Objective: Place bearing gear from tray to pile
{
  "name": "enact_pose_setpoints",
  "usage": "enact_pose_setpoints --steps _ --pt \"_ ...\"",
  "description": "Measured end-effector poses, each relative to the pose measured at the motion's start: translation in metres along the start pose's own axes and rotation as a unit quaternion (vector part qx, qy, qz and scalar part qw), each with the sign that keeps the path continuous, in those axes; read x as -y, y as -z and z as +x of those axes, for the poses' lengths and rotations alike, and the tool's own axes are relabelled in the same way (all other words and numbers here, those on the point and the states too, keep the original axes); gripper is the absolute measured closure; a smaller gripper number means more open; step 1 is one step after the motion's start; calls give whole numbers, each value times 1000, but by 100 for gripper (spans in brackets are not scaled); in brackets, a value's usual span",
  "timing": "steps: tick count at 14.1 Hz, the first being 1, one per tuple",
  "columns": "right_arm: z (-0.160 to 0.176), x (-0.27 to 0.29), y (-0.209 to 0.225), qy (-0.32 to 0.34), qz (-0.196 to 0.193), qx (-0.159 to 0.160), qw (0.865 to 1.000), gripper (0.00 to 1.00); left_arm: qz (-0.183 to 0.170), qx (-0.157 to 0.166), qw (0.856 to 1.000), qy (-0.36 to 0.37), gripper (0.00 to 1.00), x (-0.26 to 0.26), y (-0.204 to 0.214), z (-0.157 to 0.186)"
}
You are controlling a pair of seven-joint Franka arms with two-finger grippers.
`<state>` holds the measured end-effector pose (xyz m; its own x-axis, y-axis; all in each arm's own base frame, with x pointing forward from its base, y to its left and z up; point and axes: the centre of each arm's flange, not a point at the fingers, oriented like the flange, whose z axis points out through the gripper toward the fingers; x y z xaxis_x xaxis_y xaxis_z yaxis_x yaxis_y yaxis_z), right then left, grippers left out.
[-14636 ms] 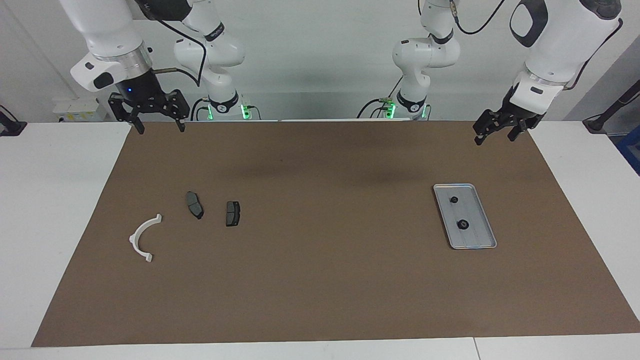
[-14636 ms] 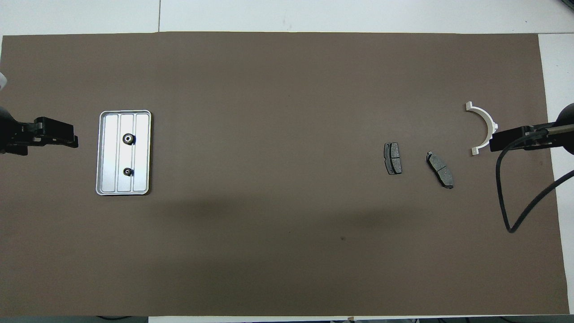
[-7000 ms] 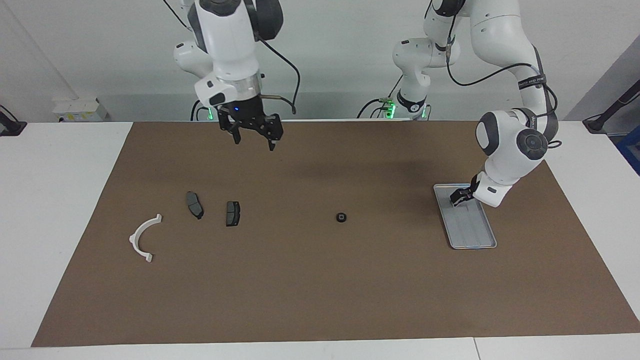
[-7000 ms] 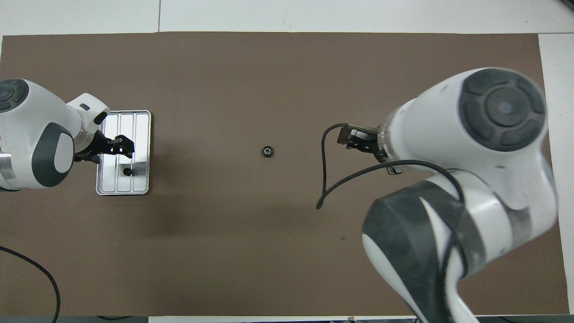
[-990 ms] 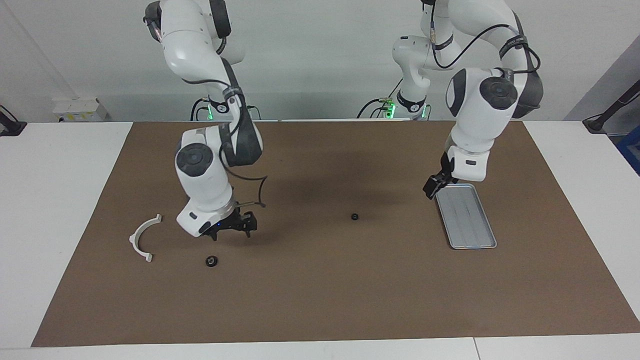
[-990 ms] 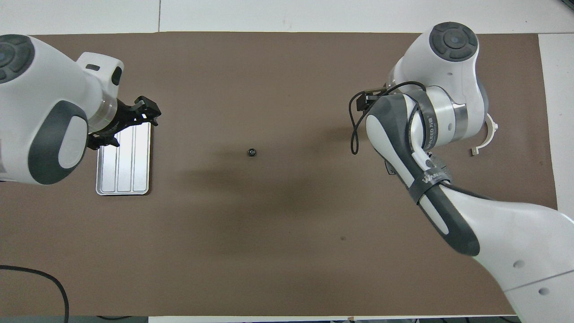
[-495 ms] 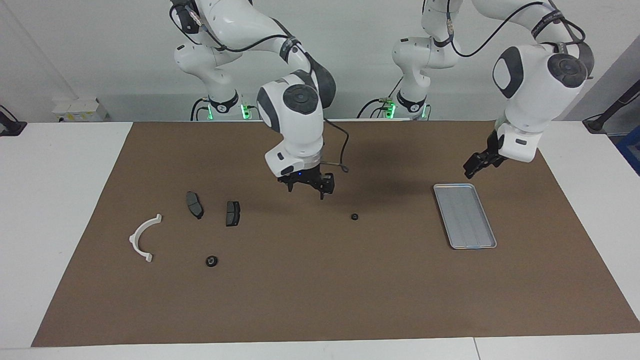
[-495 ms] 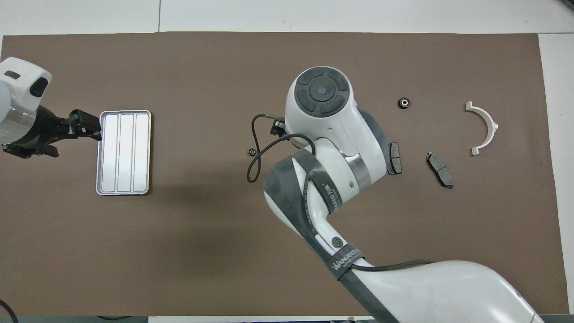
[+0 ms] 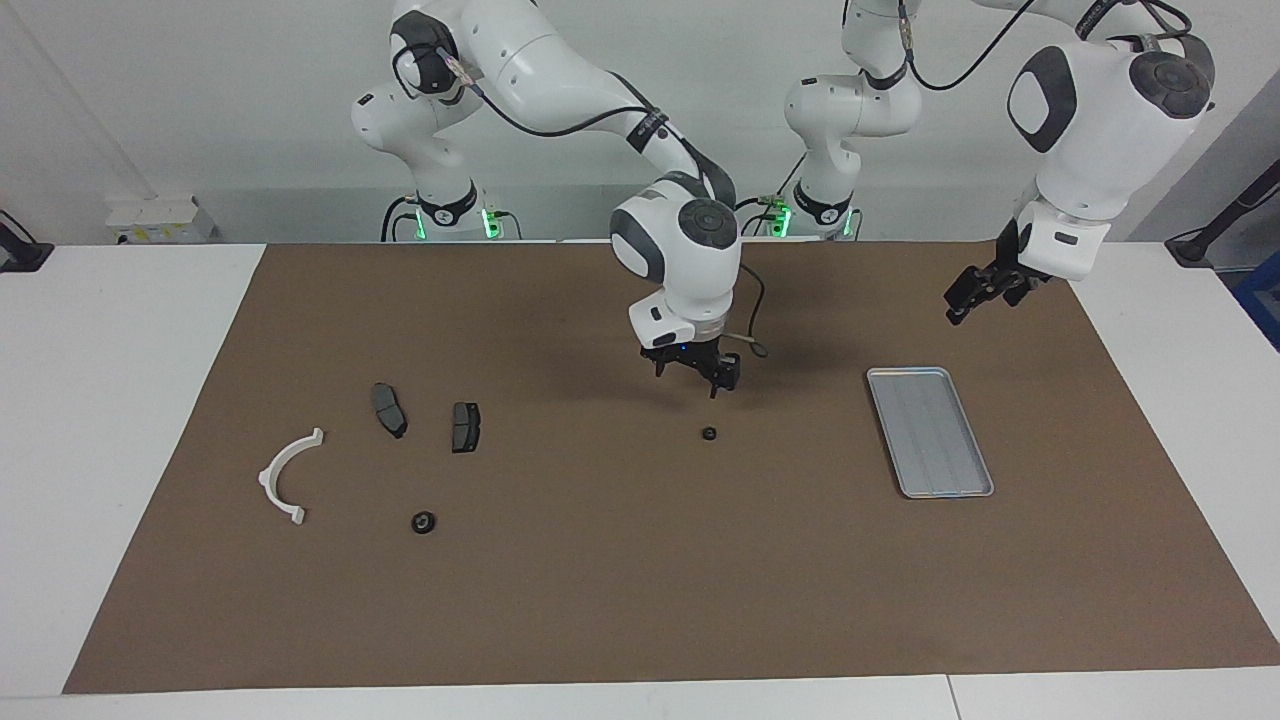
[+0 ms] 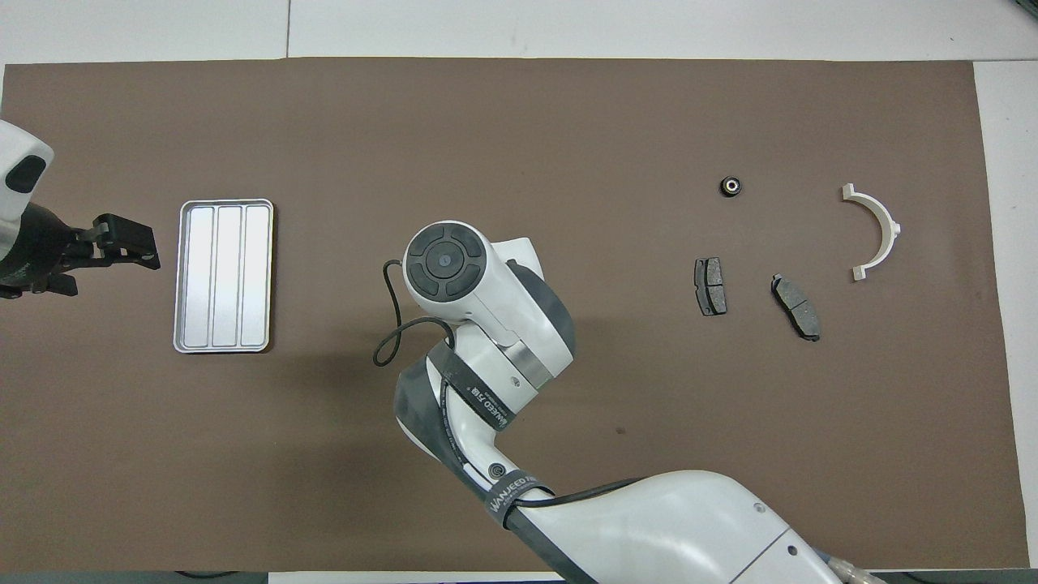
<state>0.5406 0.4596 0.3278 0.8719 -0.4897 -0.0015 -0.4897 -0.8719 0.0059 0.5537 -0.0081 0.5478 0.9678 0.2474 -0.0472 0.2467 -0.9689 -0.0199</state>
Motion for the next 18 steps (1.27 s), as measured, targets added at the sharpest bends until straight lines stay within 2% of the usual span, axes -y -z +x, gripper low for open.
enact_pose_setpoints --steps 8,15,16,17,18 --pt "9 22 -16 -31 13 -8 999 0 0 2 1000 -6 0 10 -3 4" --pt "14 54 -51 -26 -7 -19 999 1 1 2 1000 -12 0 6 -3 3" --pt "14 55 -49 -26 -6 -20 999 5 1 2 1000 -13 0 6 -3 3" --pt "16 56 -46 -27 -3 -21 999 15 1 2 1000 -13 0 6 -3 3" --pt "17 57 -43 -27 -1 -23 999 30 1 2 1000 -12 0 6 -3 3"
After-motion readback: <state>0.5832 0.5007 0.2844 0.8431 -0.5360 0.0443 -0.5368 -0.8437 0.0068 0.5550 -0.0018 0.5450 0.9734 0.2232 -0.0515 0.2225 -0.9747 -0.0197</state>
